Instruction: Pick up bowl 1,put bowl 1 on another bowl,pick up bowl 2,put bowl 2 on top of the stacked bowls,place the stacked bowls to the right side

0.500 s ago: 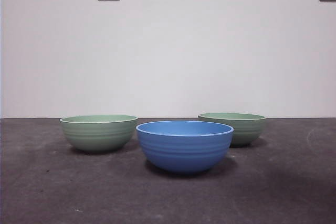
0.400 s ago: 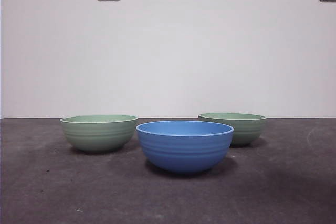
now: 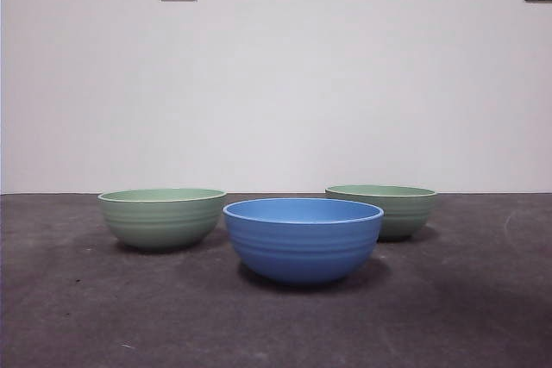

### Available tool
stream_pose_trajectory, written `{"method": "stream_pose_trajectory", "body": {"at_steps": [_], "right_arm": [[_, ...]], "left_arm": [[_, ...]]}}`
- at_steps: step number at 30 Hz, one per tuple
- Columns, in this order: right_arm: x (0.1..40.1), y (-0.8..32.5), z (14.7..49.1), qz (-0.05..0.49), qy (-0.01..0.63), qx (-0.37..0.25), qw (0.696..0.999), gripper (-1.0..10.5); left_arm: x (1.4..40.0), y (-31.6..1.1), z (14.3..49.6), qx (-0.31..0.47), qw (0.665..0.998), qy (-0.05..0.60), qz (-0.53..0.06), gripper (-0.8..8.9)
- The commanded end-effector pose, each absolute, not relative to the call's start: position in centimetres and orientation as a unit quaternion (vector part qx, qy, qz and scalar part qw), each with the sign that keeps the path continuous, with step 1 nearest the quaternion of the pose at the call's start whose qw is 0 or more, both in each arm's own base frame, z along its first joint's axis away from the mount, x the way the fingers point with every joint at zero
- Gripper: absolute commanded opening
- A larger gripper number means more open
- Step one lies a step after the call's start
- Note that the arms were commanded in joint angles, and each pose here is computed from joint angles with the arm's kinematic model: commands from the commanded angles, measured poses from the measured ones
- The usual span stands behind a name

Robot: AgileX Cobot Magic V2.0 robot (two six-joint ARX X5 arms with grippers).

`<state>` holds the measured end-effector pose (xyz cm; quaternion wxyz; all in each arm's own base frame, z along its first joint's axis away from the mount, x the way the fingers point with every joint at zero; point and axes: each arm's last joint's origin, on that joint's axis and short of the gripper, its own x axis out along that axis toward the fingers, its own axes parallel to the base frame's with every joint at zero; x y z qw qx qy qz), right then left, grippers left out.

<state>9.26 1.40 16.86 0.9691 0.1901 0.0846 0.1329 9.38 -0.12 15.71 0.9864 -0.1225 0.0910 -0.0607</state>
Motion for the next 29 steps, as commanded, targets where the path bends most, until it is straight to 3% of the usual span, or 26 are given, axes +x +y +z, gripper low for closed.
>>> {"method": "stream_pose_trajectory", "body": {"at_steps": [1, 8, 20, 29], "right_arm": [[9.1, 1.4, 18.6, 0.135, 0.069, 0.2, 0.968, -0.1], [9.6, 1.5, 22.0, 0.137, 0.107, 0.198, 0.965, -0.1], [11.9, 2.4, 29.7, 0.267, 0.247, 0.104, 0.926, -0.1], [12.8, 2.6, 34.0, 0.298, 0.339, 0.036, 0.891, -0.1]], "left_arm": [[9.1, -0.1, 17.2, -0.159, 0.982, 0.08, -0.064, -0.07], [8.8, -0.4, 20.6, -0.167, 0.975, 0.1, -0.104, -0.07], [10.0, -1.1, 27.1, -0.101, 0.944, 0.194, -0.246, -0.07], [10.5, -1.5, 30.4, -0.074, 0.904, 0.259, -0.333, -0.07]]}}
